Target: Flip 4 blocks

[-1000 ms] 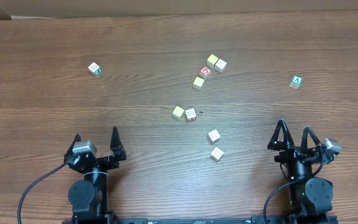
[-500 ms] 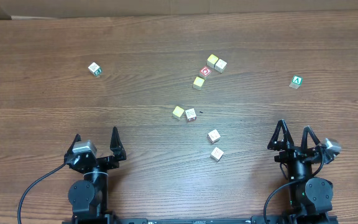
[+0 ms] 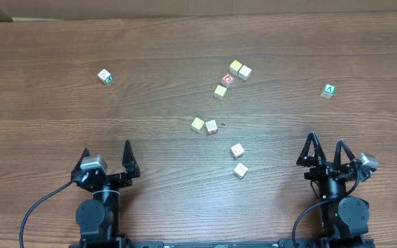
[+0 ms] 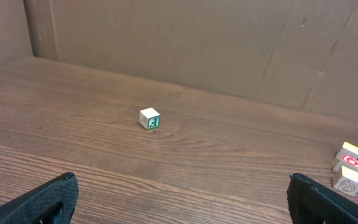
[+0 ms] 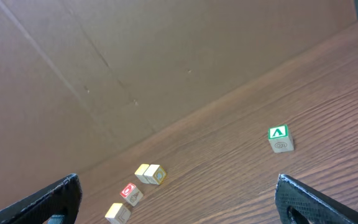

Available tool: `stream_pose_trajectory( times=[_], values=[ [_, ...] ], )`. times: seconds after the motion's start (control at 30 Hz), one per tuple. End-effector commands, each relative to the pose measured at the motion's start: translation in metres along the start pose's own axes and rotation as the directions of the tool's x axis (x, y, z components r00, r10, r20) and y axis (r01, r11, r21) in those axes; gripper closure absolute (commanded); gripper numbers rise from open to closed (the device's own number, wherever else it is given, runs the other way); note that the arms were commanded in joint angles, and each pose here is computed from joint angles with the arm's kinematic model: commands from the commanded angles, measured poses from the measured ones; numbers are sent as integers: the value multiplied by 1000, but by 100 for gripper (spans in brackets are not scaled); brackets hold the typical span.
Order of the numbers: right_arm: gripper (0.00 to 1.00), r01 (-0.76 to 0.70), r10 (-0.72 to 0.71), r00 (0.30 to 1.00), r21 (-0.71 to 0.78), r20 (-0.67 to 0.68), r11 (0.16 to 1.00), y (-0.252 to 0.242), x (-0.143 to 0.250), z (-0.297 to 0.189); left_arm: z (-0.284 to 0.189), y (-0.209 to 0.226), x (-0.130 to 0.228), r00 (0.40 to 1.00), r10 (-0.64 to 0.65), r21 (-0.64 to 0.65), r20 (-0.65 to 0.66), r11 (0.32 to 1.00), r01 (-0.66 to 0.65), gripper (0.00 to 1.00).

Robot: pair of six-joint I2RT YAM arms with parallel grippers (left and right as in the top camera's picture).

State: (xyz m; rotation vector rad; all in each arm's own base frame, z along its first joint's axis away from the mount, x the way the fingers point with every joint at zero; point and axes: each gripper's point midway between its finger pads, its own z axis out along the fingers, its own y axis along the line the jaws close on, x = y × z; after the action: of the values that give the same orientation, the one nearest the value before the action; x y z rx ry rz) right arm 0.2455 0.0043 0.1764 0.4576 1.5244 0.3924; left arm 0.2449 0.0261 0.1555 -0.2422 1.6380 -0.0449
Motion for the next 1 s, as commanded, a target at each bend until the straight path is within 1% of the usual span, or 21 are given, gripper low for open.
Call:
stream_pose_trajectory(
  times=[0.0, 0.5, 0.63, 0.8, 0.9, 0.97],
  values=[
    [0, 7, -7, 1000, -10, -1, 1000, 1, 2, 0, 0, 0, -1, 1000, 18, 5, 8, 1000, -18, 0],
    [0, 6, -6, 1000, -11, 0, 1000, 1, 2, 0, 0, 0, -1, 1000, 18, 5, 8, 1000, -18, 0],
    [0, -9, 8, 1000, -32, -15, 999, 5, 5, 0, 0, 0, -1, 1000, 20, 0, 9, 1000, -20, 0],
    [0, -14, 15, 1000, -50, 13, 999, 9, -2, 0, 0, 1, -2, 1000, 22, -5, 14, 1000, -22, 0],
    [0, -15, 16, 1000, -52, 17, 999, 9, -3, 0, -1, 4, -8, 999, 21, -26, 38, 999, -20, 0],
    [0, -22, 24, 1000, -78, 20, 997, 15, -5, -1, -1, 1, -13, 998, 13, -9, 58, 1000, -13, 0]
  ],
)
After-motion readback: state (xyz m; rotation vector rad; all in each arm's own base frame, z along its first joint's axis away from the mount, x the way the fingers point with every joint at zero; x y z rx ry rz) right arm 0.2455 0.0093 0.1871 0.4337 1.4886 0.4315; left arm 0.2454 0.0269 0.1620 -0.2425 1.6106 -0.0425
